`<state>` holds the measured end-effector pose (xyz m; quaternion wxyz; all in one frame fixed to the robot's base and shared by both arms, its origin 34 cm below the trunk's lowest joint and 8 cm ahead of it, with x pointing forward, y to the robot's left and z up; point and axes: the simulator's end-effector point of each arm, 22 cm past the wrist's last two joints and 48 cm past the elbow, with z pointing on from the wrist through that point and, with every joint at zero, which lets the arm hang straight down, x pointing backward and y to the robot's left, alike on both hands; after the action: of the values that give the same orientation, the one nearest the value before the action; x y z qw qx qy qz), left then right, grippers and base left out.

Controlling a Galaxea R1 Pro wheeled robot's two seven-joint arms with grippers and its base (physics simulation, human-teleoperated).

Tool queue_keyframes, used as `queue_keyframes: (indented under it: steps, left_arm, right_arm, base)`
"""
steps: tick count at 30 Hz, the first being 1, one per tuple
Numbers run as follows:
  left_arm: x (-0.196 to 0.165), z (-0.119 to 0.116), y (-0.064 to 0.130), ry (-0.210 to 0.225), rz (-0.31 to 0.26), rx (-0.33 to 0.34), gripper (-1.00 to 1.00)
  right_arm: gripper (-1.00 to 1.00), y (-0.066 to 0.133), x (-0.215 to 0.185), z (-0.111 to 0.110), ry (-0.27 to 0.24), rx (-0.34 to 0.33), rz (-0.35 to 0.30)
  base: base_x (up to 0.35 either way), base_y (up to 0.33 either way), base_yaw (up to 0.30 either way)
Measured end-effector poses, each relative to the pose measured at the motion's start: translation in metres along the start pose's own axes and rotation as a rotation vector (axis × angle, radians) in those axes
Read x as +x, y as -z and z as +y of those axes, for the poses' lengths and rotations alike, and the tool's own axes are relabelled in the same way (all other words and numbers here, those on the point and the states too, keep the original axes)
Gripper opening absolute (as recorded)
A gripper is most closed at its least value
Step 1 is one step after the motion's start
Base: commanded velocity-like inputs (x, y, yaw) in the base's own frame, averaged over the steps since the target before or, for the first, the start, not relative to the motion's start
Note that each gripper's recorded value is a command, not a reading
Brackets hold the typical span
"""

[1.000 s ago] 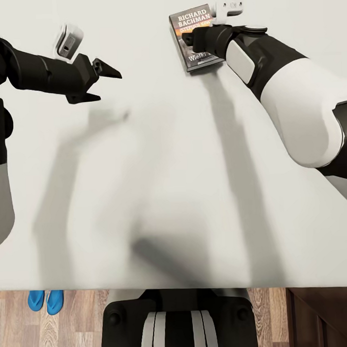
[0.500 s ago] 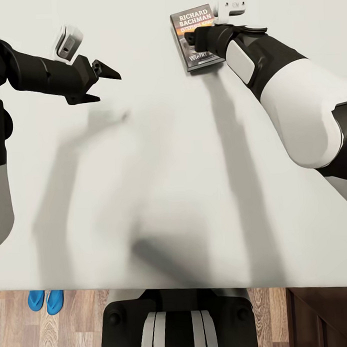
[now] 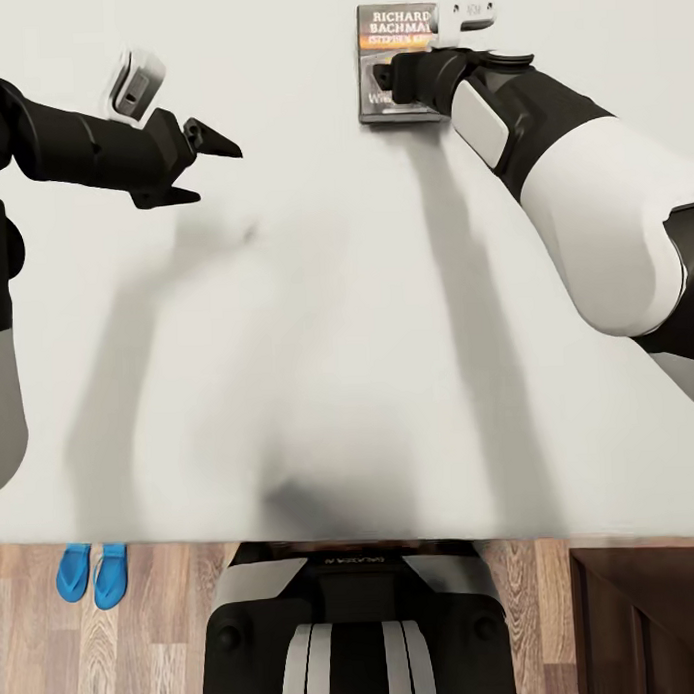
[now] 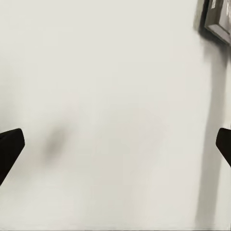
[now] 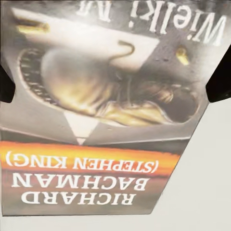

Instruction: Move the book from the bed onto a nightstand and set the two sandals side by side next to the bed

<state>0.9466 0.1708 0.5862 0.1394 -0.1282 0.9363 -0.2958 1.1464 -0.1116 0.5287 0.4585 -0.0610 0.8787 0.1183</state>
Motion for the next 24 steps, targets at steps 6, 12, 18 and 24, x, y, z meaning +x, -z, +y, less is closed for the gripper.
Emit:
queue_keyframes:
  steps: [6,12,18,24]
  left_arm:
    - [0.0,0.0,0.001,-0.001,-0.002,0.0,1.0]
    - [-0.001,0.0,0.001,-0.001,-0.003,-0.001,1.0]
    - [-0.001,0.0,0.001,-0.001,-0.004,-0.001,1.0]
    - [-0.001,0.0,0.001,-0.001,-0.004,-0.001,1.0]
  right_arm:
    - [1.0,0.0,0.0,0.001,0.003,0.001,0.003]
    - [1.0,0.0,0.0,0.001,0.003,0.001,0.006]
    - [1.0,0.0,-0.002,0.002,0.0,0.0,0.005]
    - [1.0,0.001,-0.015,0.0,0.002,0.003,-0.01]
  base:
    - [-0.208,0.0,0.0]
    - [-0.06,0.0,0.0]
    - [-0.017,0.0,0.0]
    - [-0.005,0.0,0.0]
